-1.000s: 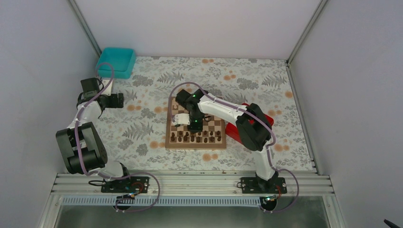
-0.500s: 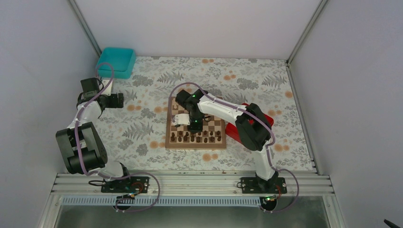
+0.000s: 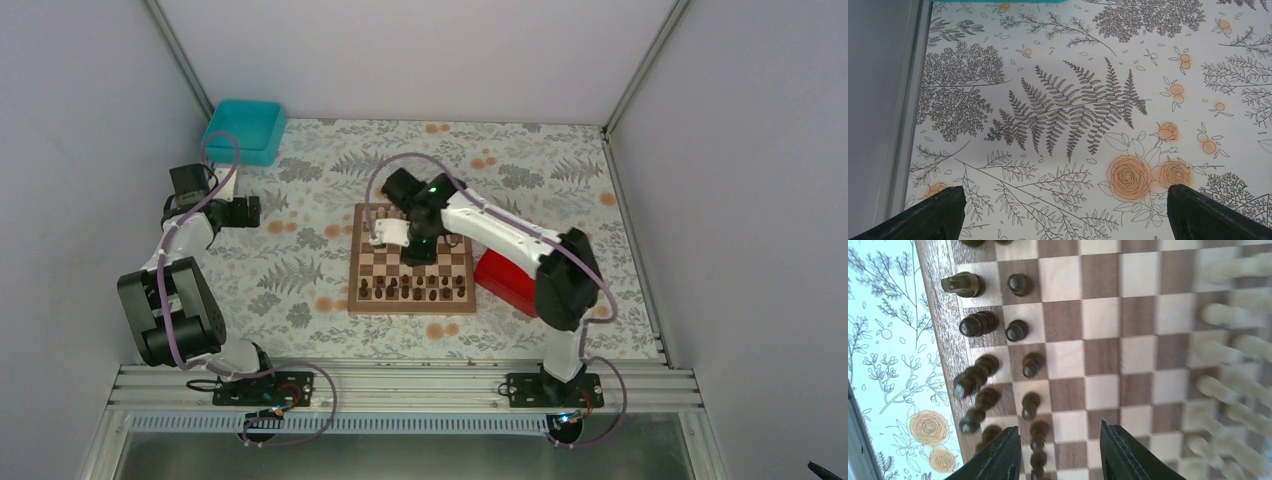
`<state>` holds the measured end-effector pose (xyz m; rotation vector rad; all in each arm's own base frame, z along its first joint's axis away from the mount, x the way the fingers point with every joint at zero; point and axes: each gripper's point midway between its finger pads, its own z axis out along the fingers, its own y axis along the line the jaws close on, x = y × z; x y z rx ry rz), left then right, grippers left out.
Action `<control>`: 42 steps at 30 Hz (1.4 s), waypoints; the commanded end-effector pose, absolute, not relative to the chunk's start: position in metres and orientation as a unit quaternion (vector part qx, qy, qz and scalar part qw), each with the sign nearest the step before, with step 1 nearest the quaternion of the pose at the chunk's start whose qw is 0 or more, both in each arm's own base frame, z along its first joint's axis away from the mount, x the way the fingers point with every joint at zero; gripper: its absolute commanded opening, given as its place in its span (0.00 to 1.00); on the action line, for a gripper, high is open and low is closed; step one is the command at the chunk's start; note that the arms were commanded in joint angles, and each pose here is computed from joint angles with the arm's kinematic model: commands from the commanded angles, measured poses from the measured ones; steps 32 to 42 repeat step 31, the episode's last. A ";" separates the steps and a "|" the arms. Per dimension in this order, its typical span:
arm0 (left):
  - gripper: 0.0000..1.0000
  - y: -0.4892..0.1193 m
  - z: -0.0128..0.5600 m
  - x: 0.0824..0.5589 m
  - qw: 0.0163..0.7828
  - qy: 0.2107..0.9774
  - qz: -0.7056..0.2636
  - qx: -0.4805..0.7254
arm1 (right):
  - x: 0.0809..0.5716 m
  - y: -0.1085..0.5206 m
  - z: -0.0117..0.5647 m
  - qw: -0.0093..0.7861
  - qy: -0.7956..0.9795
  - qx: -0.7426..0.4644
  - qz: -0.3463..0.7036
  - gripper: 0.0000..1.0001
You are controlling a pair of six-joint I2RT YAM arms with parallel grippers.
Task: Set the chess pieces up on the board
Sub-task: Place the chess piece on the chessboard, then reset both arms
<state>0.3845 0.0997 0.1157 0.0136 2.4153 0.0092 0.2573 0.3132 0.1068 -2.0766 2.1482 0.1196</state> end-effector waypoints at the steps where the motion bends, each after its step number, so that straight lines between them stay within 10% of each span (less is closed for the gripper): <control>1: 1.00 0.102 0.119 0.385 0.362 0.932 0.006 0.006 | 0.278 0.281 0.169 0.147 0.747 -0.648 0.030 0.44; 6: 1.00 0.103 0.119 0.386 0.363 0.932 0.008 0.005 | 0.315 0.188 0.208 0.227 0.814 -0.534 0.020 0.59; 11: 1.00 0.103 0.116 0.387 0.359 0.933 0.004 0.002 | 0.358 0.063 0.197 0.329 0.877 -0.347 -0.041 1.00; 19: 1.00 0.103 0.117 0.387 0.359 0.933 0.002 -0.001 | 0.377 -0.044 0.165 0.410 0.893 -0.088 -0.166 1.00; 42: 1.00 0.097 0.115 0.387 0.361 0.932 -0.012 0.007 | 0.374 -0.050 0.150 0.406 0.893 -0.072 -0.177 1.00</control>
